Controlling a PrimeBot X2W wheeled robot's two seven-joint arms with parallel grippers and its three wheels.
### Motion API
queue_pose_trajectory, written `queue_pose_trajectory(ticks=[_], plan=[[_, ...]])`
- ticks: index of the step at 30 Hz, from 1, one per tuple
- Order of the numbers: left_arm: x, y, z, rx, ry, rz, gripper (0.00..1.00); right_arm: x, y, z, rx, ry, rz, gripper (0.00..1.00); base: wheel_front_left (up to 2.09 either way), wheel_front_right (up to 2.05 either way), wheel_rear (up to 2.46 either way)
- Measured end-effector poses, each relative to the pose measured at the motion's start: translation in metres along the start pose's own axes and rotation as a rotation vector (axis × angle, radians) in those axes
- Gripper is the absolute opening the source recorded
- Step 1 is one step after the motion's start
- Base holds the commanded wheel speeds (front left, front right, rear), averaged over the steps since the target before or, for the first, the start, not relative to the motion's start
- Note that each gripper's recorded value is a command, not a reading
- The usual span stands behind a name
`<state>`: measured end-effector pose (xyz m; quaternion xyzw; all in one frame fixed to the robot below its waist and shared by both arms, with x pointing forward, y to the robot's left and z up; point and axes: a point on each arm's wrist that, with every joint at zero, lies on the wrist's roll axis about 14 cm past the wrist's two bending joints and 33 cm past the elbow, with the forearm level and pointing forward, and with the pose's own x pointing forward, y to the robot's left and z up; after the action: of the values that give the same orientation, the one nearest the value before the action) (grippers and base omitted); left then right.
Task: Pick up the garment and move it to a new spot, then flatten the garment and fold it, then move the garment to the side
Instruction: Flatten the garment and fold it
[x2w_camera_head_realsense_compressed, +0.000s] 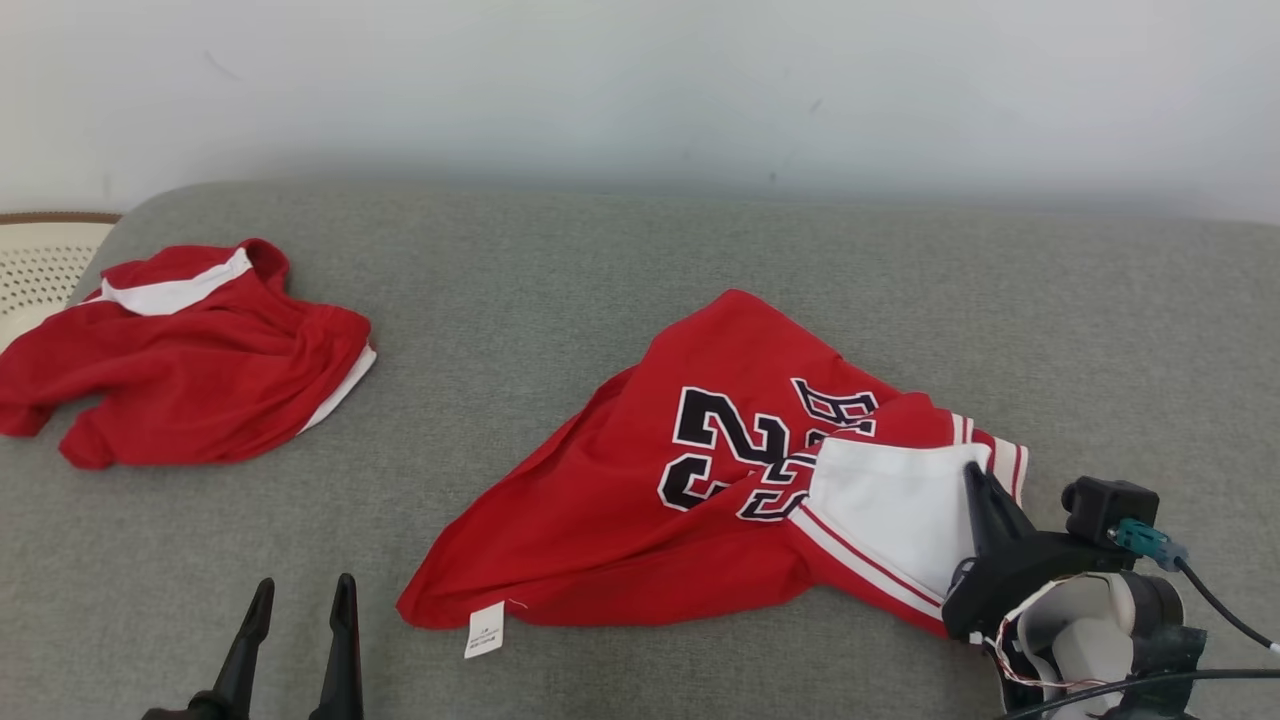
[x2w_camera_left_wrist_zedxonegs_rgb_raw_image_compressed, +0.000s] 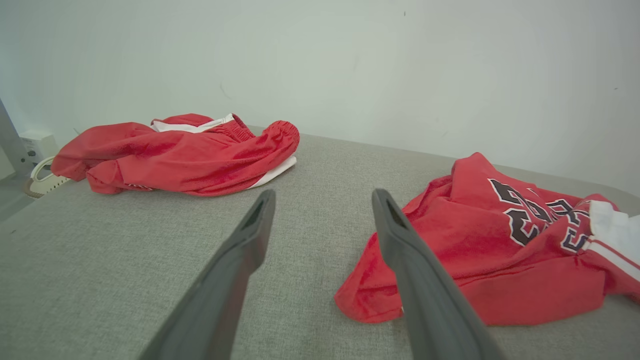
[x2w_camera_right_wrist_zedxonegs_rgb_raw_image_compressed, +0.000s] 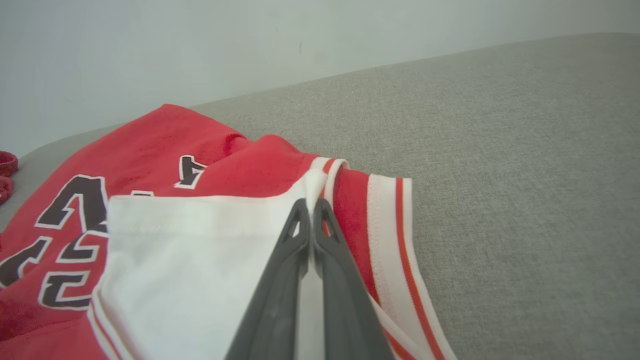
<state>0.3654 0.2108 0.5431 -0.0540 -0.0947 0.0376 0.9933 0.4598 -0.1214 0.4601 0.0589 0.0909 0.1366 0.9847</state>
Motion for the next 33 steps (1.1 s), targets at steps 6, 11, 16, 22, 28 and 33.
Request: queue_pose_trajectory(ticks=[6, 11, 16, 22, 28, 33], plan=[[0.004, -0.008, -0.003, -0.008, 0.004, -0.022, 1.0, -0.012, 0.02, 0.02, 0.017, -0.066, 0.088, 0.0, 0.0, 0.0, 0.0], [0.009, -0.016, -0.004, -0.017, 0.001, -0.044, 1.0, -0.029, 0.024, 0.024, 0.022, -0.075, 0.133, 0.0, 0.0, 0.0, 0.0], [0.017, -0.025, -0.007, -0.025, 0.004, -0.071, 1.0, -0.055, 0.032, 0.014, 0.041, -0.04, 0.185, 0.0, 0.0, 0.0, 0.0], [0.024, -0.032, -0.013, -0.032, 0.015, -0.092, 1.0, -0.087, 0.053, -0.009, 0.119, 0.044, 0.262, 0.0, 0.0, 0.0, 0.0], [0.028, -0.035, -0.018, -0.036, 0.022, -0.103, 1.0, -0.12, 0.051, -0.045, 0.155, 0.184, 0.272, 0.0, 0.0, 0.0, 0.0], [0.027, -0.036, -0.017, -0.035, 0.02, -0.106, 1.0, -0.135, 0.045, -0.07, 0.142, 0.302, 0.268, 0.0, 0.0, 0.0, 0.0]])
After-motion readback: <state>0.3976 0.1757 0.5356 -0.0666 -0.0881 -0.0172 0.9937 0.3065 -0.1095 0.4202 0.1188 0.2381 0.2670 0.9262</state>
